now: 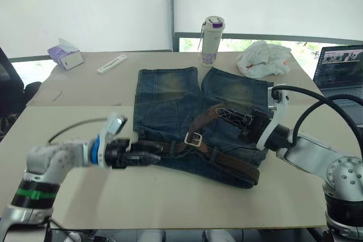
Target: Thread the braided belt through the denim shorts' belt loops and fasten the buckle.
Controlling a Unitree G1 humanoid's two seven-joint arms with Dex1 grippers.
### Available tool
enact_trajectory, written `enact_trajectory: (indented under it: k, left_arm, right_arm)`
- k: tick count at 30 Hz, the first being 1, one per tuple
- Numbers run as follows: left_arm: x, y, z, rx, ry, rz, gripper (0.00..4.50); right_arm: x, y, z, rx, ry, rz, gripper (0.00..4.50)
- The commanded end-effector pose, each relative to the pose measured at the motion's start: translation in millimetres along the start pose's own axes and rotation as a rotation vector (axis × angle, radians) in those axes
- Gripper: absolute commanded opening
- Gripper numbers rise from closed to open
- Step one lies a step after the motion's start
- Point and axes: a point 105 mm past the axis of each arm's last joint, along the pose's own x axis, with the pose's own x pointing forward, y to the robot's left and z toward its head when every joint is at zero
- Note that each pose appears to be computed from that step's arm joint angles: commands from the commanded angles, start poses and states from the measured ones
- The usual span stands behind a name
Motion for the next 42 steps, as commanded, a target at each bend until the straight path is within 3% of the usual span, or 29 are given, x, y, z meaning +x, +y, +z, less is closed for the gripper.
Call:
enact_trajectory:
  k: [1, 11, 14, 16, 20, 23, 27, 33, 39, 42]
  left_arm:
    - [15, 23, 11, 0.024, -0.086, 0.140, 4.48]
    - [77, 28, 11, 0.121, -0.182, 0.287, 4.48]
    - [72, 36, 19, 0.227, -0.207, 0.415, 4.48]
    - [61, 38, 29, 0.382, -0.232, 0.516, 4.48]
    - [61, 21, 23, 0.615, -0.202, 0.517, 4.48]
    - [71, 10, 15, 0.643, -0.232, 0.472, 4.48]
    - [82, 5, 7, 0.723, -0.198, 0.450, 4.48]
    - [79, 18, 18, 0.826, -0.211, 0.560, 4.48]
    - [82, 20, 26, 0.858, -0.238, 0.572, 4.48]
    - [81, 23, 24, 0.857, -0.233, 0.577, 3.63]
  right_arm:
    - [0, 22, 15, 0.035, -0.075, 0.102, 0.00]
    - [6, 35, 15, 0.116, -0.109, 0.135, 0.00]
    - [6, 31, 11, 0.138, -0.115, 0.119, 0.00]
    - [7, 20, 11, 0.158, -0.126, 0.071, 0.00]
    - [9, 9, 14, 0.180, -0.148, 0.028, 0.00]
    - [14, 9, 15, 0.204, -0.149, 0.034, 0.00]
    - [20, 9, 13, 0.215, -0.139, 0.032, 0.00]
    - [22, 17, 13, 0.213, -0.134, 0.045, 0.00]
    - [25, 21, 8, 0.216, -0.119, 0.049, 0.00]
    - [26, 23, 9, 0.218, -0.125, 0.058, 0.00]
